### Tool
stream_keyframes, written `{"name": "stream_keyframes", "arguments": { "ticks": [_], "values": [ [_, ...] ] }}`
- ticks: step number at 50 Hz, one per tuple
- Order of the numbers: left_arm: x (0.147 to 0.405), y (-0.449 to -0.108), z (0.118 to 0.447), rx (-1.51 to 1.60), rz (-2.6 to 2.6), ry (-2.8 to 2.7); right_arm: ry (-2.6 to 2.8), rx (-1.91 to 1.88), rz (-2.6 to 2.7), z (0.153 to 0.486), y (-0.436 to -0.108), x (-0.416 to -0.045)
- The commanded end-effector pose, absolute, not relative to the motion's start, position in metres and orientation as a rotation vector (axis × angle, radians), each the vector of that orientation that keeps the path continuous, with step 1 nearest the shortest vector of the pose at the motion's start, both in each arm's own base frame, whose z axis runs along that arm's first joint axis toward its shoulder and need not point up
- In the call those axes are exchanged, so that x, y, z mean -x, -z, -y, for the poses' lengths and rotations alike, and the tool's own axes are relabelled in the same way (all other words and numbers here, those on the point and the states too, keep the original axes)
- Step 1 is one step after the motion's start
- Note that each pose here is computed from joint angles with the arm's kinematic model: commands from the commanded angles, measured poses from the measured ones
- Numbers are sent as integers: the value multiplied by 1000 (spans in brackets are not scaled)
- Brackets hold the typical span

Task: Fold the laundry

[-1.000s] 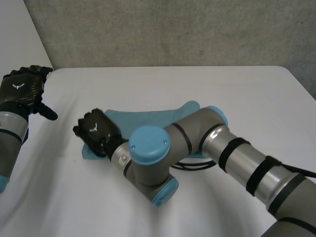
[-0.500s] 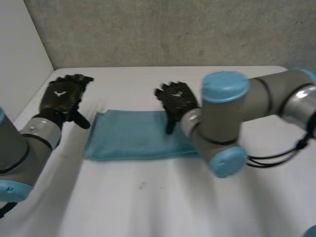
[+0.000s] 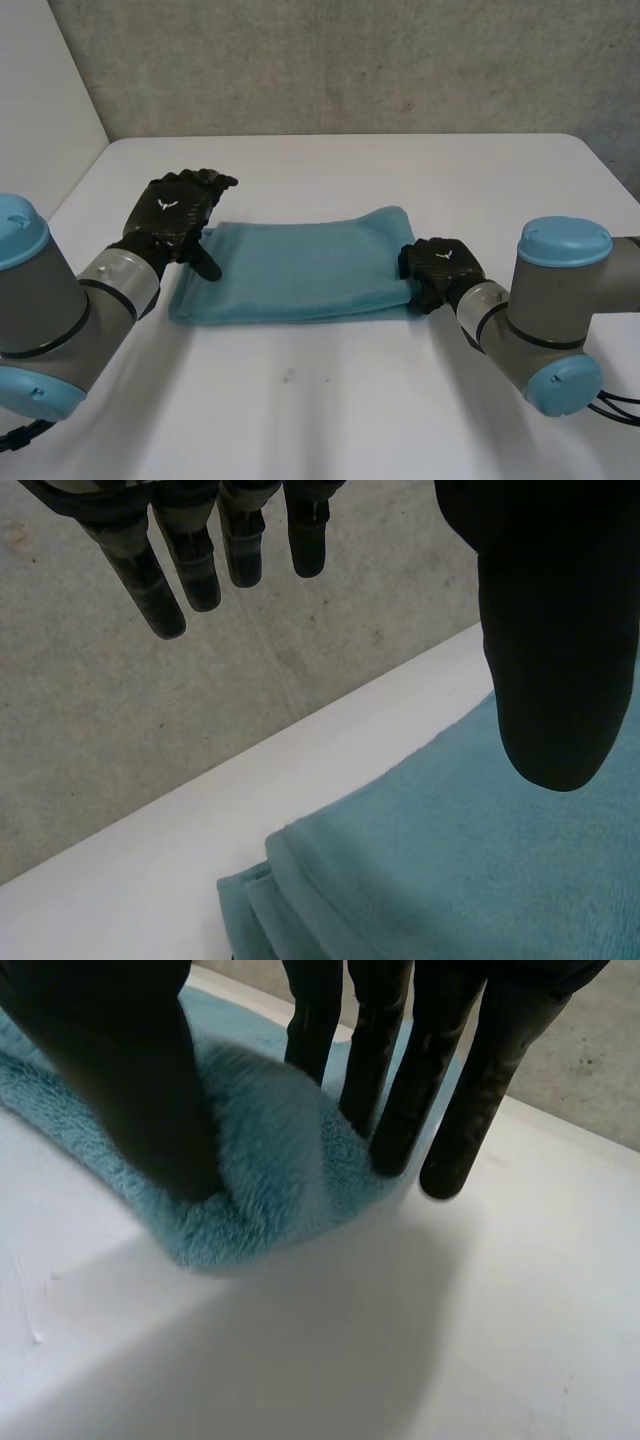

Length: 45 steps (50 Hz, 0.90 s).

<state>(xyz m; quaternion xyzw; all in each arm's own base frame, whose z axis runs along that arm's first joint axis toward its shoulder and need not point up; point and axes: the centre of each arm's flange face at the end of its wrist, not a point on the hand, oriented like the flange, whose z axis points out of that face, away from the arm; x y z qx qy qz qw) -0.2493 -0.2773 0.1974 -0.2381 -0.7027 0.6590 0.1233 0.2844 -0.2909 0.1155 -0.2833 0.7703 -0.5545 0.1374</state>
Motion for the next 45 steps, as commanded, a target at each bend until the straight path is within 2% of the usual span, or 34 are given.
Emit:
{"name": "stream_keyframes", "arguments": {
  "ticks": [1, 9, 12, 17, 23, 30, 31, 33, 34, 35, 36, 39, 45],
  "values": [
    [249, -196, 276, 693, 2055, -1921, 1658, 760, -2270, 302, -113, -265],
    [254, -198, 270, 709, 2035, -1918, 1826, 632, -2294, 314, -152, -226],
    [255, -198, 268, 714, 2032, -1913, 1872, 545, -2369, 323, -160, -191],
    [257, -198, 266, 720, 2030, -1909, 1905, 571, -2520, 329, -158, -147],
    [256, -197, 265, 721, 2035, -1904, 1989, 730, -2570, 334, -166, -132],
    [256, -199, 264, 718, 2032, -1909, 2088, 823, -2391, 330, -191, -167],
    [256, -200, 264, 717, 2029, -1913, 2100, 917, -2218, 314, -204, -210],
    [257, -205, 262, 718, 2013, -1922, 2086, 976, -2123, 301, -209, -235],
    [258, -206, 261, 719, 2006, -1925, 2086, 976, -2123, 301, -209, -235],
    [259, -208, 261, 721, 2000, -1929, 2049, 1068, -1987, 278, -214, -267],
    [260, -210, 260, 724, 1987, -1936, 2027, 1103, -1940, 268, -214, -278],
    [264, -216, 258, 714, 1960, -1939, 1930, 1228, -1817, 233, -205, -311],
    [275, -232, 257, 655, 1898, -1951, 1729, 1342, -1833, 199, -162, -333]
  ]
}}
